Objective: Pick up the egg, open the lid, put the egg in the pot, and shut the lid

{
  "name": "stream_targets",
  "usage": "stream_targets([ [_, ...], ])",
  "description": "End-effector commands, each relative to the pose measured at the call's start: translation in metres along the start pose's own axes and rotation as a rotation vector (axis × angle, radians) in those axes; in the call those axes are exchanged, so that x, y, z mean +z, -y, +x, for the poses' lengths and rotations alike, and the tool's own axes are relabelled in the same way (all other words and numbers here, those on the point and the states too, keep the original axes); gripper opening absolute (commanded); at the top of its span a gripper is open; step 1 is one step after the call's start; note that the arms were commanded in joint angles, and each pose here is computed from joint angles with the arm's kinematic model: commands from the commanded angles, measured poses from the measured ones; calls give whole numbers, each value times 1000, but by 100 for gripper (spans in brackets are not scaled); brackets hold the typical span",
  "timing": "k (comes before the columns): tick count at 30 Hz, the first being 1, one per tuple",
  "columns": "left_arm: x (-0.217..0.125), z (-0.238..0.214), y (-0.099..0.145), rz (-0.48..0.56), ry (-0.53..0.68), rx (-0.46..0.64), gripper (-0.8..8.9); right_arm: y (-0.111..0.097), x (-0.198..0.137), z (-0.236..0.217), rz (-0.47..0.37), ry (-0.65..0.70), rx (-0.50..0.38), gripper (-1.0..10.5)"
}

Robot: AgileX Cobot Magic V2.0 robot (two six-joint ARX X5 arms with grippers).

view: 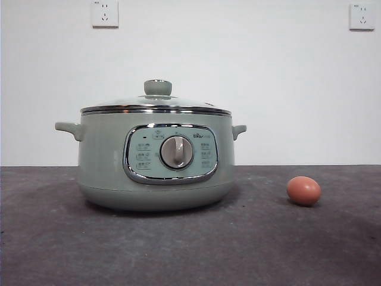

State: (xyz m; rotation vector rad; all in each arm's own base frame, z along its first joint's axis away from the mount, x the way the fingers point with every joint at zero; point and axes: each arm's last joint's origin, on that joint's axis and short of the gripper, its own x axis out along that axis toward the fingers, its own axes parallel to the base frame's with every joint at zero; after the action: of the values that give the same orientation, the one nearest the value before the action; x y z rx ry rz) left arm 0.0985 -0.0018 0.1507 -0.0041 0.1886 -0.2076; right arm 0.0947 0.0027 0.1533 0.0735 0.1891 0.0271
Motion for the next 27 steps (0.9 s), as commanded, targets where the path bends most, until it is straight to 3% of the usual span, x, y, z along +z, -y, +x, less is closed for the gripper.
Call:
stream_targets([
  [1,-2,1,0,-47,1,2,-5,0,-1,1,20,9,6,0],
  [8,11,-4,0,-143,24,1,-6,-2,14,-2,180,114,49,-9],
  [13,39,-14,3,-173,54,-4,-6,-4,35,-9,209,123,70,-11],
  [20,86,-29,6,-188,16,-5,-6,-10,88,-23,198,90,131,-11],
  [27,133,-41,9,-186,-37,-70,-6,-18,149,-32,61,-26,223,-11],
])
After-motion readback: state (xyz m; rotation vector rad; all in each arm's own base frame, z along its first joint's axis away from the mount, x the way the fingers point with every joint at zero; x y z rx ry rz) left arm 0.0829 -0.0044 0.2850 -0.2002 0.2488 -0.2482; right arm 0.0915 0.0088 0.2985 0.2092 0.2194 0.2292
